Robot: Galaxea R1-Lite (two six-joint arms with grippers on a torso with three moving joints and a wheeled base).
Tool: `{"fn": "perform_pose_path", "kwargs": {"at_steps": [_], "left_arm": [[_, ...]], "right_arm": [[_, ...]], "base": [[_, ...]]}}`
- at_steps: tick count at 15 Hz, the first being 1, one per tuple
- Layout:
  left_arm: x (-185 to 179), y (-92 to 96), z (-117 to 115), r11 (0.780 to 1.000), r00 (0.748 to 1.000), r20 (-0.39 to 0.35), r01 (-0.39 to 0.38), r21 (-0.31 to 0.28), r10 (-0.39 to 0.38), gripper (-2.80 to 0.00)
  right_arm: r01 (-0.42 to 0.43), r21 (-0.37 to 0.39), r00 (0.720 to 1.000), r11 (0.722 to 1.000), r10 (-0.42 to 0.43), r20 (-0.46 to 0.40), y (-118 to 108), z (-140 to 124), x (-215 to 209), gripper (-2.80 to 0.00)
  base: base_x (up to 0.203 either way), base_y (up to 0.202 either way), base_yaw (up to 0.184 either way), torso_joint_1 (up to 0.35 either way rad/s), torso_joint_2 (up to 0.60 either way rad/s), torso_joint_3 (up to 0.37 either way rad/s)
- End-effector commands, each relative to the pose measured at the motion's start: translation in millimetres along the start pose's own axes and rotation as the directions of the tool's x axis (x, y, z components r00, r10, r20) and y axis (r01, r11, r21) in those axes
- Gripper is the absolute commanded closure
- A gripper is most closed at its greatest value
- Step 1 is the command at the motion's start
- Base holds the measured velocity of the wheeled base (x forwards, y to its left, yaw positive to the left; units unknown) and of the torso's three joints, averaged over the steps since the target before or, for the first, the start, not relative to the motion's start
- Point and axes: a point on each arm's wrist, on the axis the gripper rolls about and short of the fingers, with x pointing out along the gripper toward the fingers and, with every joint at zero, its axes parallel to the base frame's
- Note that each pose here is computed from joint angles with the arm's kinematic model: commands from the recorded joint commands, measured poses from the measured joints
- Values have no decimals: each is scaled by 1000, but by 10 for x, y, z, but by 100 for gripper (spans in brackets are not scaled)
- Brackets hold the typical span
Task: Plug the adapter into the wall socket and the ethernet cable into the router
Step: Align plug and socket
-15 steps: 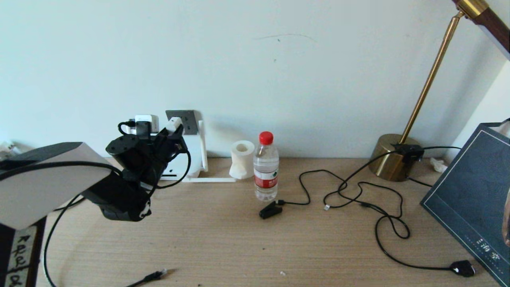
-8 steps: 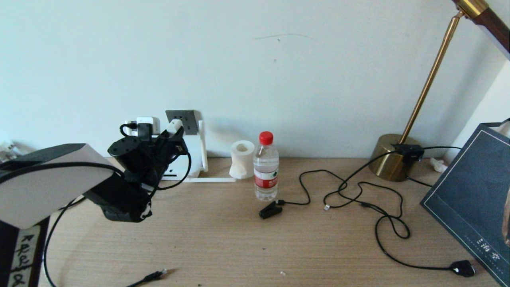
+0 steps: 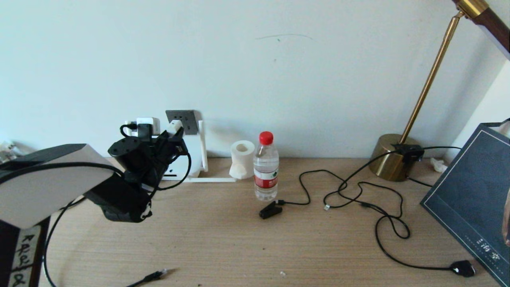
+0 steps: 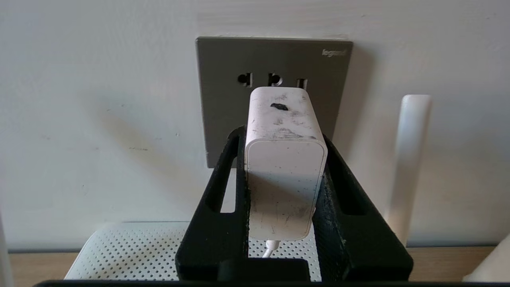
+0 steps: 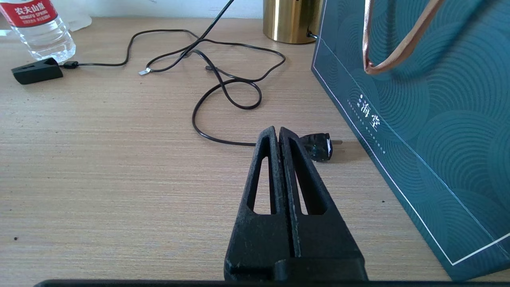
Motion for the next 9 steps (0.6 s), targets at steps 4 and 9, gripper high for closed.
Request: {"fn": "perform_pose_path", "kwargs": {"at_steps": [4,9], "left_arm": [[1,36,10,999,999,6,-35,-1,35,0],[2,50,23,999,999,8,-40,0,40,0]], "right_arm": [[0,0,1000,1000,0,-1,0,1,1,0],[0,0,1000,1000,0,1,0,0,0,0]], "base": [[0,0,0,0,0,0],[0,0,0,0,0,0]]}}
